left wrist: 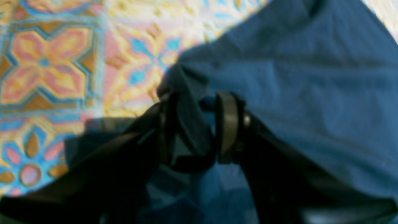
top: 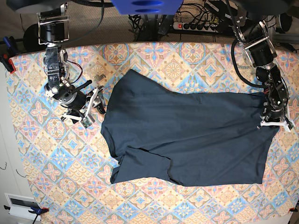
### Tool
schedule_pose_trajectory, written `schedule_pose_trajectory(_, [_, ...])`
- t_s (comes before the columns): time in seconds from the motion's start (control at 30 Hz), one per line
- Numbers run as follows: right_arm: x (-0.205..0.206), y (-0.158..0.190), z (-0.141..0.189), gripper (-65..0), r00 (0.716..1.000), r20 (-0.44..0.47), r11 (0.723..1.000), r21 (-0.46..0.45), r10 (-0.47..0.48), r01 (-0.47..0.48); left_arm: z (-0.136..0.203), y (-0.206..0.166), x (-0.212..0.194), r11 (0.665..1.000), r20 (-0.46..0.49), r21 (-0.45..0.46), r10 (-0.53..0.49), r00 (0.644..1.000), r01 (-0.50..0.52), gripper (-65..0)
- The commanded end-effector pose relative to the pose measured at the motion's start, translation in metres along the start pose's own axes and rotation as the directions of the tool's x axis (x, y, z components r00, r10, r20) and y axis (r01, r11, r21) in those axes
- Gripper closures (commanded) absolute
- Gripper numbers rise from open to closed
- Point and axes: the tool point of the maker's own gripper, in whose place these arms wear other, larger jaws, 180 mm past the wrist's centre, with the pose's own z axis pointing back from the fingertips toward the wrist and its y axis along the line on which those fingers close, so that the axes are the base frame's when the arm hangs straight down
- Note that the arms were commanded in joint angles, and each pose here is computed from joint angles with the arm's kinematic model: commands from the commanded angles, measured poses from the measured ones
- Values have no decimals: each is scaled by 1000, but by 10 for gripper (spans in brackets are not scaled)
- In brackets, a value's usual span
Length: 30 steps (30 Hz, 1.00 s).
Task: Layout the t-shirt on the table in an organized manner, then fold the t-shirt properly
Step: 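Regrasp the shirt edge with the right gripper near the left gripper's side, then pull the held shirt edge outward with the right gripper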
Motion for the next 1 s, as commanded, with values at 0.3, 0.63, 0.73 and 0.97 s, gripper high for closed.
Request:
schedule_pose_trajectory(0.3, [28, -15, 18, -301, 966, 103, 971, 78, -235, 228, 2, 3, 20, 1000, 54, 1, -8, 998, 8, -219])
schedule_pose_trajectory(0.63, [1, -4, -4, -301, 944, 11, 939, 109, -330, 327, 2, 4, 20, 1000, 55, 2, -9, 998, 9, -219])
schedule_pose_trajectory(0.73, [-3, 2, -7, -301, 940, 0, 933, 120, -342, 340, 2, 4, 20, 1000, 55, 2, -9, 998, 9, -219])
schedule_pose_trajectory(0.97, [-8, 23, -20, -301, 919, -19, 906, 160, -394, 392, 2, 3, 20, 1000, 54, 1, -8, 998, 8, -219])
